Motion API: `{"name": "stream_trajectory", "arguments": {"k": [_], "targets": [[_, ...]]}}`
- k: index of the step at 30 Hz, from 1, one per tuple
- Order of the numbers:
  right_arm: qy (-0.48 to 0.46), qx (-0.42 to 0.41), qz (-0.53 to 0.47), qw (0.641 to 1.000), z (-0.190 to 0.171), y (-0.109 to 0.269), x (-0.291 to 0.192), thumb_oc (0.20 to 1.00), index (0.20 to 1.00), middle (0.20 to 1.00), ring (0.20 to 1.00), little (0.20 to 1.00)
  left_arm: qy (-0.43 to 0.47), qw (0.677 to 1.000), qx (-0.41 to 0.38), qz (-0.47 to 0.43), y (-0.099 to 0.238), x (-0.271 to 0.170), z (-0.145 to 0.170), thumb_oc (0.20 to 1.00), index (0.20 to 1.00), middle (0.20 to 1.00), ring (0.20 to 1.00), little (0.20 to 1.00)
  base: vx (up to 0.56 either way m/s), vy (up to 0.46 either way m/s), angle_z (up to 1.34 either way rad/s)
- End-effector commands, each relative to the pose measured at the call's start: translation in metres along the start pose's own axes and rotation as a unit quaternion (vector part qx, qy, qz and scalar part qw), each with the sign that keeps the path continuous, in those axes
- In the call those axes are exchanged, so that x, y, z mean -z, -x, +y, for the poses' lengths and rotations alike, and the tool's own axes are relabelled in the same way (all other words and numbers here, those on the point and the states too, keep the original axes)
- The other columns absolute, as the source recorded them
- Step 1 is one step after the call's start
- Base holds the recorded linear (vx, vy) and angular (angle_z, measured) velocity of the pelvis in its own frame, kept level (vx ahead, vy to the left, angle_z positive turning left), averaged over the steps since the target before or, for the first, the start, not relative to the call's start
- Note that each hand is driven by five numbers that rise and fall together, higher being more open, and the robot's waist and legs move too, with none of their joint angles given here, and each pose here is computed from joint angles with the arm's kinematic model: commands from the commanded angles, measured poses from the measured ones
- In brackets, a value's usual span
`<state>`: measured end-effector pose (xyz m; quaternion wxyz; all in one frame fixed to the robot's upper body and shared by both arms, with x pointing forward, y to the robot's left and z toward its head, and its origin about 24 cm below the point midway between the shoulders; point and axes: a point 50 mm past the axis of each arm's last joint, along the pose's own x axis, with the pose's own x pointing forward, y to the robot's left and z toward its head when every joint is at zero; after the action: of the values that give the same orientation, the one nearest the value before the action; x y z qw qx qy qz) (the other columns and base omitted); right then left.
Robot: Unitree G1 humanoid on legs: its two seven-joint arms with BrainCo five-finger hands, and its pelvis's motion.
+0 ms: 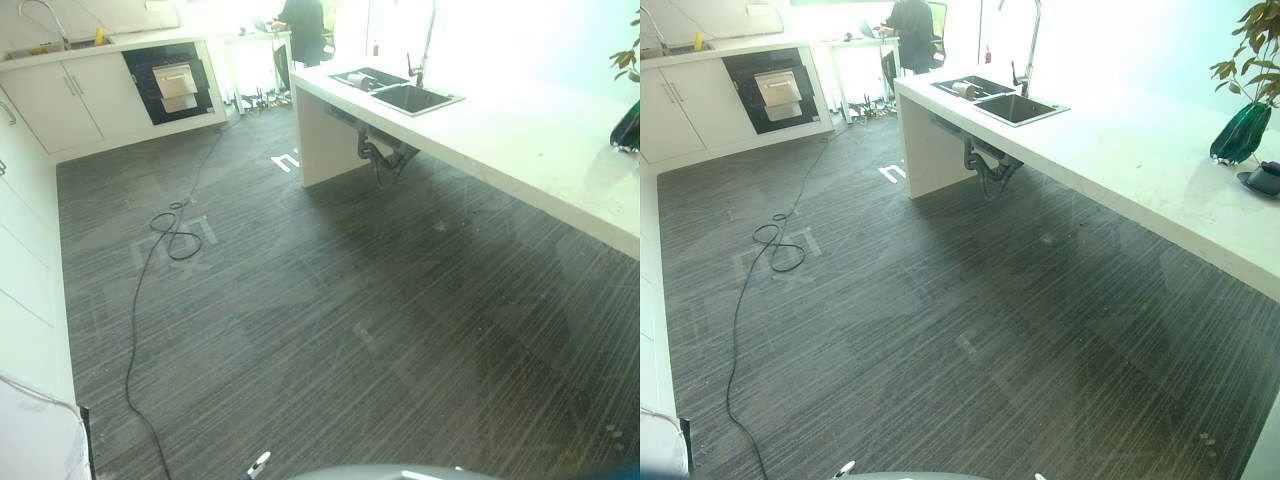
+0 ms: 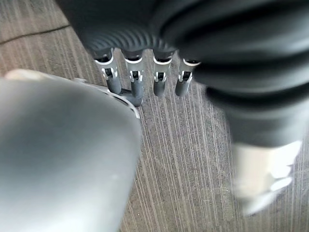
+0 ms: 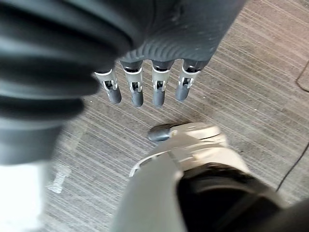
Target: Place the dishes in the dishwasher.
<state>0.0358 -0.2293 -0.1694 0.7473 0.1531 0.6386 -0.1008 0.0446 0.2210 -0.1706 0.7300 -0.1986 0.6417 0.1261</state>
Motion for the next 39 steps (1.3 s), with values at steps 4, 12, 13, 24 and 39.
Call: {"name": "stream_trajectory", "arguments": {"k": [4,12,13,24,39], "targets": [[-0.008,-0.013,-0.033,0.999,0.005,-0.001,-0.025,1.000,1.000,1.000,1.000,1.000,0.027,0.999,-0.007,-0.018,-0.001,-0.012,-0.005,1.000,1.000,1.000,1.000,1.000,-0.01,-0.036,0.01],[0.019,-0.026,-0.077,0.997,0.012,-0.001,-0.040,1.000,1.000,1.000,1.000,1.000,0.039,0.997,-0.031,-0.052,0.000,-0.017,-0.001,1.000,1.000,1.000,1.000,1.000,0.00,-0.088,0.02],[0.022,-0.027,-0.083,0.996,0.014,0.000,-0.043,1.000,1.000,1.000,1.000,1.000,0.040,0.997,-0.032,-0.053,0.000,-0.017,-0.001,1.000,1.000,1.000,1.000,1.000,0.02,-0.096,0.06],[0.039,-0.036,-0.167,0.985,0.024,0.007,-0.086,1.000,1.000,1.000,1.000,1.000,0.051,0.997,-0.037,-0.043,-0.001,-0.013,-0.004,1.000,1.000,1.000,1.000,1.000,0.07,-0.159,0.18],[0.020,0.010,-0.111,0.994,-0.005,0.007,-0.060,1.000,1.000,1.000,1.000,1.000,0.092,0.992,-0.077,0.023,0.004,0.024,0.024,1.000,1.000,1.000,1.000,1.000,0.50,0.185,-0.30]]}}
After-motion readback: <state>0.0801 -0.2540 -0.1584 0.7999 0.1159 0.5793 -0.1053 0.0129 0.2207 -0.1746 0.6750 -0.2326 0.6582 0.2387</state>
